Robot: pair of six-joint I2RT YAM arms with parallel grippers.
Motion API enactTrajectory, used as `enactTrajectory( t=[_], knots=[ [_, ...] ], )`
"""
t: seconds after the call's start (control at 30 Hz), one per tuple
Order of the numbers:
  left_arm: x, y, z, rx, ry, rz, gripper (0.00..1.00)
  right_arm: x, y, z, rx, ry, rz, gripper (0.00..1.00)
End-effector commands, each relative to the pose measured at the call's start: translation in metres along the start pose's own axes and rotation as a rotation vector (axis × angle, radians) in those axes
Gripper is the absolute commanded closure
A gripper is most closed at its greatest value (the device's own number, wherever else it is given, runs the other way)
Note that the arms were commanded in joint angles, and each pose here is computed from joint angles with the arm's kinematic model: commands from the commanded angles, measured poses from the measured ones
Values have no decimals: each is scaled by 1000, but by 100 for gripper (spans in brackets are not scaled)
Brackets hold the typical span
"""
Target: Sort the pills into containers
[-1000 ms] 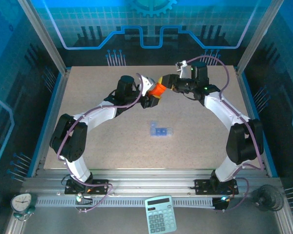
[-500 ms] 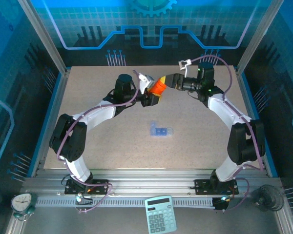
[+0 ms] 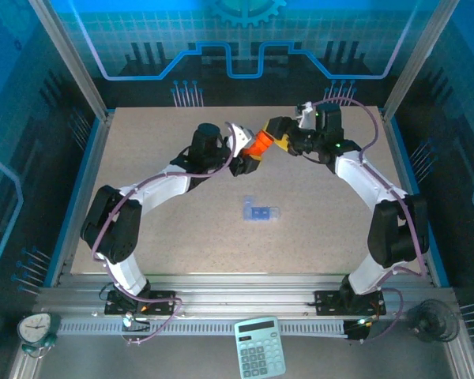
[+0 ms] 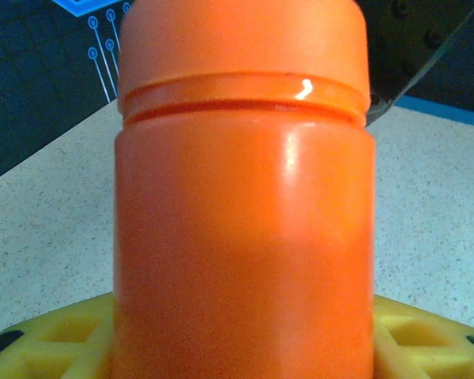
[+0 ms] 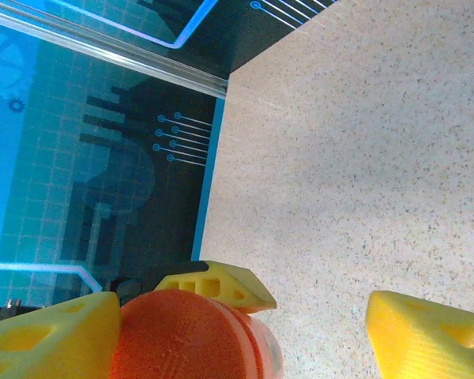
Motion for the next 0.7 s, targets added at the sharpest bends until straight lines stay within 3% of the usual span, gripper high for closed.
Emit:
enactTrajectory(
  t=[0.0, 0.37, 0.67],
  knots=[
    [-7, -14, -4, 82, -29, -24, 87, -5, -2, 22, -14, 1, -13, 18],
    [-4, -13, -4, 83, -32, -19, 87, 4, 11, 28, -11, -8, 32, 23],
    [-4, -14, -3, 78, -36, -19, 87, 5, 19, 30, -11, -26, 57, 52]
  ],
)
Point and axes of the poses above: each hand's point on the last joint's axis, 136 mm out from that joint toward the fingers, its own x axis out along the fingers, its own z axis along the line the jaws close on, y = z × x, the point moved 5 cm from there along -x, back along the fingers, and after that the axes turned 5 degrees about -x, right-handed, at the moved point
